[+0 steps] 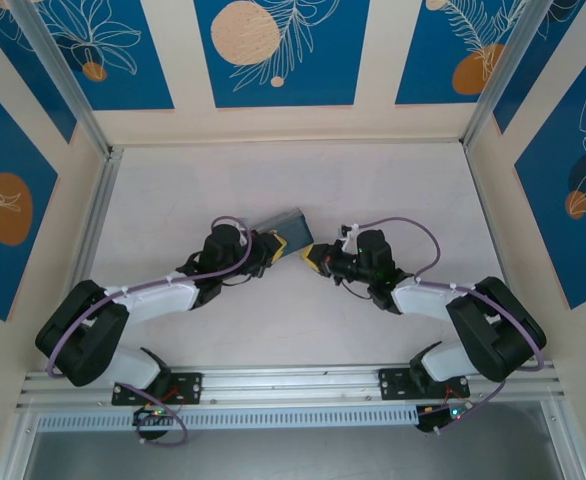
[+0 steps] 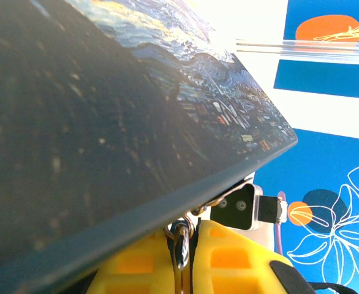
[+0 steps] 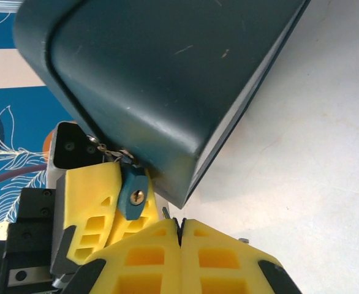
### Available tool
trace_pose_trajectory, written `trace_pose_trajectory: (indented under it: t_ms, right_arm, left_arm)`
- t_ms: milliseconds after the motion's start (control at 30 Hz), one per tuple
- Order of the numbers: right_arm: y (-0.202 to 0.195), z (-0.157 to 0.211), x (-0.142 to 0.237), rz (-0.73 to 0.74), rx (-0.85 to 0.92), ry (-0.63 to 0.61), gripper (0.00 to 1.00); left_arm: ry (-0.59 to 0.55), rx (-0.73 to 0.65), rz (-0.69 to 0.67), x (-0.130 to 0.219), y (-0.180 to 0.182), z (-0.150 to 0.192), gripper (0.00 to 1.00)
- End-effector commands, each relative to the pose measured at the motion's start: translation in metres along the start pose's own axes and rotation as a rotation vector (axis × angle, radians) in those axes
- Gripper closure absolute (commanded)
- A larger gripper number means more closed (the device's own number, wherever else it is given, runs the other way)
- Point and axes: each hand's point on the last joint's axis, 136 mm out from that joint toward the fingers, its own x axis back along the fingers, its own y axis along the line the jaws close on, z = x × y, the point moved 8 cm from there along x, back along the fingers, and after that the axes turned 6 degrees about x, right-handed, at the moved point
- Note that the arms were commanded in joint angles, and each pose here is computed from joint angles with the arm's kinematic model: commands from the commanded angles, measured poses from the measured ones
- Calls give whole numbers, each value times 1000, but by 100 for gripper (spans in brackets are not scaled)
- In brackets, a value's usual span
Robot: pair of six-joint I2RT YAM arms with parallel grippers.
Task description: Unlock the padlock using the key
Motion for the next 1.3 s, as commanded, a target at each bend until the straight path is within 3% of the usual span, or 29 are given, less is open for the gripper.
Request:
trace_pose_trajectory:
  t_ms: [0, 1267]
  right_arm:
    - [8, -2, -7, -21, 7, 3, 100]
    - [25, -8, -16, -58, 25, 6, 100]
  left_arm:
    - [-8, -46, 94, 5, -20, -1, 100]
    - [4, -53, 87, 3, -19, 0, 100]
